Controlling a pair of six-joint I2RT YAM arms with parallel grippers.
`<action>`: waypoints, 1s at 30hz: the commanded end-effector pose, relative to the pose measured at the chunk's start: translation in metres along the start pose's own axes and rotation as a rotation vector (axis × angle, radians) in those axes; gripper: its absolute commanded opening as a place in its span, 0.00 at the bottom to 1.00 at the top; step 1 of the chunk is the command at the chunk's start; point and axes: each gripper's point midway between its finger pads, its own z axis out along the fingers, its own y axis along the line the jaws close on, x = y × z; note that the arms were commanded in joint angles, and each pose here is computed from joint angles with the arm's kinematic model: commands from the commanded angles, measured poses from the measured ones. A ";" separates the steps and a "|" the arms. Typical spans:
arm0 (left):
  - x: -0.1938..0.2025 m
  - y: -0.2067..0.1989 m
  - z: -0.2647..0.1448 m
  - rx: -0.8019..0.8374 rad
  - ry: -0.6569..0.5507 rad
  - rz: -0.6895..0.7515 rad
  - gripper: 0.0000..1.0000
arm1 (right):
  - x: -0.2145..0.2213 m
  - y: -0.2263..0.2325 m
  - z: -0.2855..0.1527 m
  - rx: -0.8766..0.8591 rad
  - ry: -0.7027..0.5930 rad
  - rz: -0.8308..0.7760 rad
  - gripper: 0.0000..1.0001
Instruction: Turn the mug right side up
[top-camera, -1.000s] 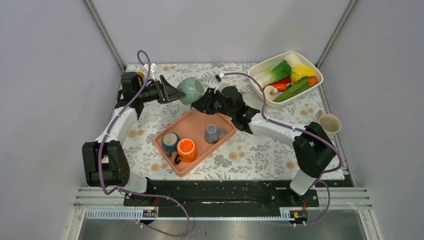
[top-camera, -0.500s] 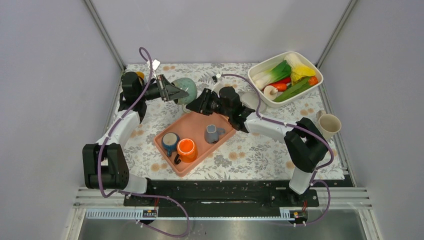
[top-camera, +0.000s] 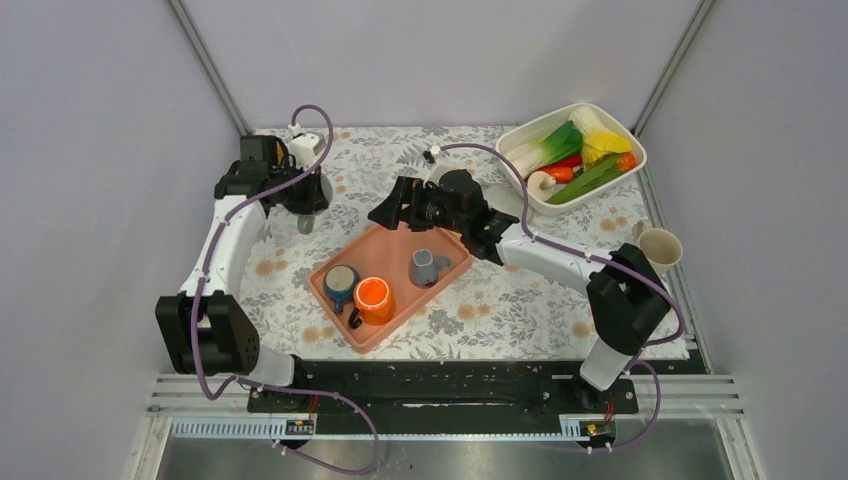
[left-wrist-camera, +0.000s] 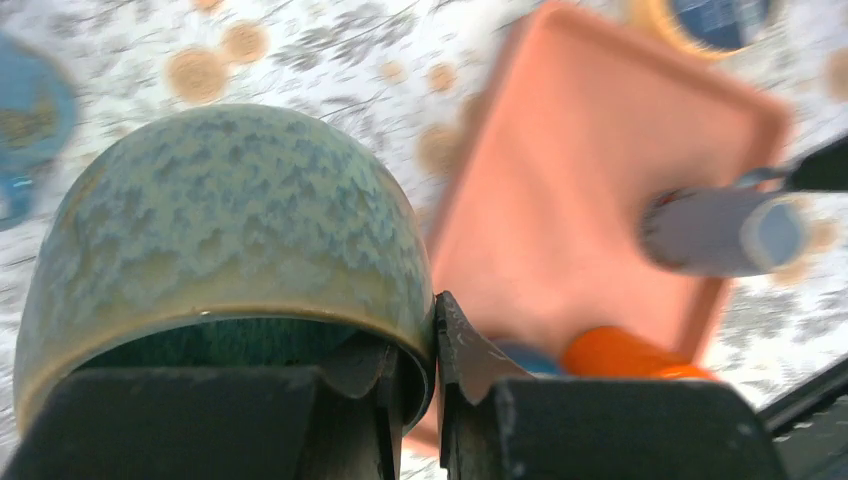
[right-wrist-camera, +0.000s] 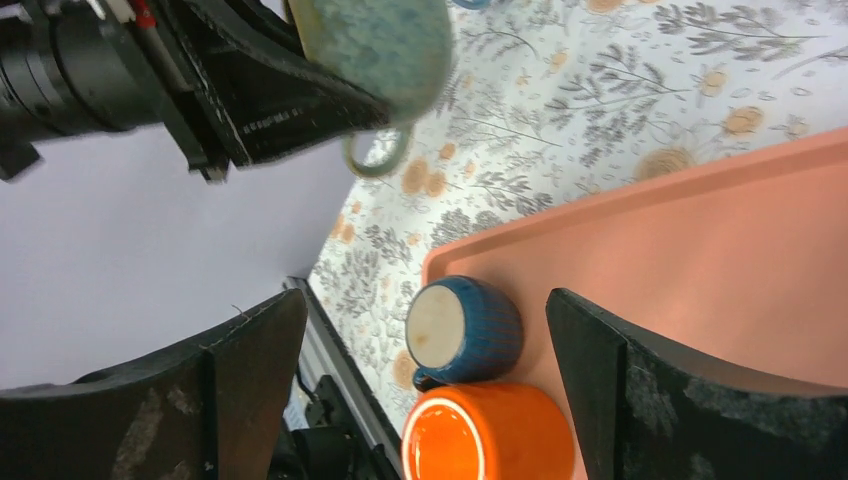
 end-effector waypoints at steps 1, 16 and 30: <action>-0.009 0.077 -0.027 -0.204 0.154 0.309 0.00 | -0.025 0.018 -0.022 0.049 -0.041 -0.132 0.99; 0.052 0.197 0.008 -0.286 0.493 0.277 0.00 | -0.006 0.001 -0.044 0.200 0.057 -0.269 1.00; 0.069 0.212 0.029 -0.144 0.572 0.185 0.02 | -0.006 0.001 -0.041 0.206 0.059 -0.280 0.99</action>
